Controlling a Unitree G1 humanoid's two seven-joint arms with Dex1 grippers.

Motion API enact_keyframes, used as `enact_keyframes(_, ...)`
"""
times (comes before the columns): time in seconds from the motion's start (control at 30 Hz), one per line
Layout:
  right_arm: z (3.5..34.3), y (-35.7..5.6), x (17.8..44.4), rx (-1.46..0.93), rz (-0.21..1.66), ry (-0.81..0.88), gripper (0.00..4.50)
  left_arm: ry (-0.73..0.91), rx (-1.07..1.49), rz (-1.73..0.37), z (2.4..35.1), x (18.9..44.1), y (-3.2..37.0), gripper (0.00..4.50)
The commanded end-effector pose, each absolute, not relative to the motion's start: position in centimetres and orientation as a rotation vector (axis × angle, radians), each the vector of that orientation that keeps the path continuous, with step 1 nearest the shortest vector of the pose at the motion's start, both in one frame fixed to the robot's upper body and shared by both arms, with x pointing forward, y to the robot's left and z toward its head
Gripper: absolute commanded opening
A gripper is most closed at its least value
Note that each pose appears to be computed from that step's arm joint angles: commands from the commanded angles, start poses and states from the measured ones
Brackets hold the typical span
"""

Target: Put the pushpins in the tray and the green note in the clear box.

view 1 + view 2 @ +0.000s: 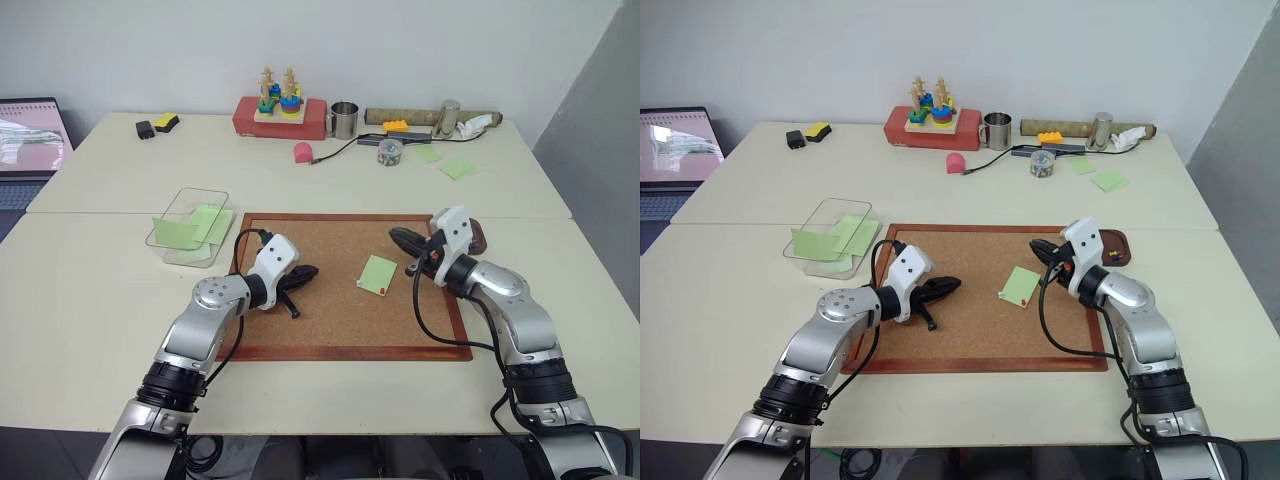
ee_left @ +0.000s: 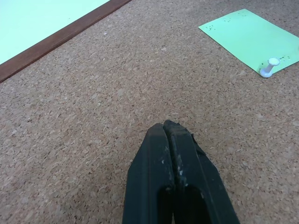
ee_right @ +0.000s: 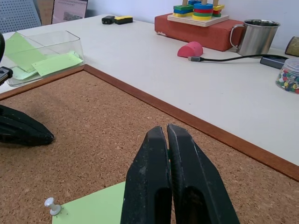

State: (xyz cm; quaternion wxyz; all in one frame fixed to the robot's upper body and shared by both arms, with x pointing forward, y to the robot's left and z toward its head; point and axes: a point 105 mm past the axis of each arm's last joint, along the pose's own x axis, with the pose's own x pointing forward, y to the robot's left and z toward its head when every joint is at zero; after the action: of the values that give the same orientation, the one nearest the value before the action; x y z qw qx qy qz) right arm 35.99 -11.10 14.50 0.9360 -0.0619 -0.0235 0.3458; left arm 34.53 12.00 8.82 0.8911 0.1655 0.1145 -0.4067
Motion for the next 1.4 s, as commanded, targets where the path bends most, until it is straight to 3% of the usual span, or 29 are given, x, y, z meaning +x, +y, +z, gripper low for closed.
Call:
enact_keyframes(0.03, 16.6, -14.4, 38.3, -0.120, 0.489, -0.103, 0.04, 0.282, 0.357, -0.853, 7.9, 34.1, 12.0, 0.00)
enact_keyframes(0.17, 15.8, -19.8, 41.2, -0.053, 0.220, -0.036, 0.04, 0.314, 0.364, -0.882, 7.2, 33.6, 11.8, 0.00)
enact_keyframes(0.23, 15.4, -21.0, 41.9, -0.039, 0.172, -0.008, 0.04, 0.320, 0.367, -0.889, 7.1, 33.5, 11.8, 0.00)
enact_keyframes(0.73, 13.5, -22.7, 42.8, 0.053, 0.109, 0.086, 0.04, 0.323, 0.364, -0.893, 7.2, 33.2, 11.9, 0.00)
enact_keyframes(1.07, 13.9, -22.9, 42.5, 0.040, 0.112, 0.071, 2.01, 0.319, 0.363, -0.899, 7.2, 33.1, 11.8, 0.00)
enact_keyframes(1.4, 16.4, -22.5, 41.3, 0.006, 0.181, -0.015, 4.04, 0.310, 0.360, -0.903, 7.2, 33.1, 11.5, 0.00)
